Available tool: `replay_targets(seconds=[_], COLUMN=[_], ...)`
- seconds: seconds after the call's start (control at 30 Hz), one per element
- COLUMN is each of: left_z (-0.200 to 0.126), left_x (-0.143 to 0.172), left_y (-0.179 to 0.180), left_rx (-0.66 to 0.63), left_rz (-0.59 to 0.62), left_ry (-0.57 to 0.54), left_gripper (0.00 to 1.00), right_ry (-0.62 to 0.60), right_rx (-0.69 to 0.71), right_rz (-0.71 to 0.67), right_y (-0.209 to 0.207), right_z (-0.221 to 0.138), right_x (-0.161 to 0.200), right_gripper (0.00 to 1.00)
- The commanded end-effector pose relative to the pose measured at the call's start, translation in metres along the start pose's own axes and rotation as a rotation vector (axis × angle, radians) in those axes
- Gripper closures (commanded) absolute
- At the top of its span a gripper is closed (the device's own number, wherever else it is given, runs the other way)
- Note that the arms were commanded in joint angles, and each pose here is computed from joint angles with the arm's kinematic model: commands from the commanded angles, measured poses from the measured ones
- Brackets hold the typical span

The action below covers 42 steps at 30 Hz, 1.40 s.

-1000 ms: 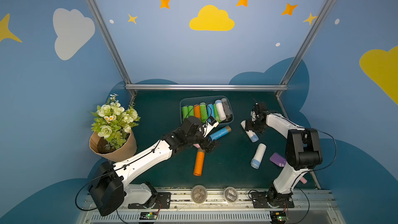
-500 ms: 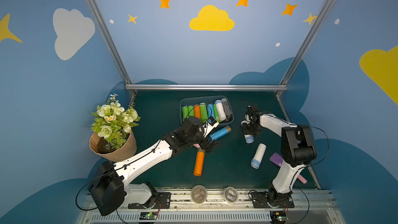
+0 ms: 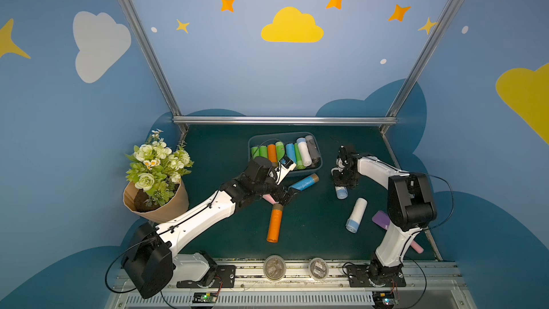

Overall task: Put the roll of trash bags into the storage box
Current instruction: Pick up the roll of trash bags from the center of the board, then place the roll of trash bags in the storage box.

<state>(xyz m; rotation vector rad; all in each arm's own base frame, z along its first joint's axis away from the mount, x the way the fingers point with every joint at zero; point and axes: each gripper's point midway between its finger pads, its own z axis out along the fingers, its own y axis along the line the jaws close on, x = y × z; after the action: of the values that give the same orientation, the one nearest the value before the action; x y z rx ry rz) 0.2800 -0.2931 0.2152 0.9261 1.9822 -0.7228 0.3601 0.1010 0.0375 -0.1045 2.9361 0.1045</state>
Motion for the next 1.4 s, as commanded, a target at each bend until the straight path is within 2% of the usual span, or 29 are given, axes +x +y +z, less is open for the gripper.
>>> replay_targets(seconds=[0.0, 0.27, 0.47, 0.63, 1.1, 1.27, 1.37], left_z=[-0.017, -0.029, -0.038, -0.045, -0.057, -0.06, -0.063], left_x=[-0.026, -0.035, -0.042, -0.045, -0.042, -0.041, -0.044], left_y=[0.007, 0.027, 0.049, 0.06, 0.07, 0.086, 0.091], left_rx=[-0.001, -0.042, -0.077, -0.088, -0.164, -0.216, -0.204], left_rz=[-0.026, -0.065, -0.138, -0.168, -0.153, -0.196, -0.232], left_ry=[-0.088, -0.141, -0.2, -0.226, -0.239, -0.244, -0.268], left_gripper=[0.0, 0.0, 0.0, 0.0, 0.0, 0.0, 0.0], right_ry=[-0.058, -0.113, -0.168, -0.205, -0.261, -0.3, -0.3], right_rx=[-0.034, -0.032, -0.018, -0.06, -0.165, -0.156, -0.173], right_rz=[-0.023, -0.055, -0.092, -0.121, -0.105, -0.102, -0.101], right_y=[0.017, 0.036, 0.054, 0.08, 0.158, 0.176, 0.187], right_z=[-0.032, -0.064, -0.094, -0.111, -0.1, -0.093, -0.087], right_x=[-0.012, -0.018, -0.025, -0.037, -0.102, -0.126, -0.135], right_gripper=[0.72, 0.73, 0.73, 0.73, 0.73, 0.73, 0.73])
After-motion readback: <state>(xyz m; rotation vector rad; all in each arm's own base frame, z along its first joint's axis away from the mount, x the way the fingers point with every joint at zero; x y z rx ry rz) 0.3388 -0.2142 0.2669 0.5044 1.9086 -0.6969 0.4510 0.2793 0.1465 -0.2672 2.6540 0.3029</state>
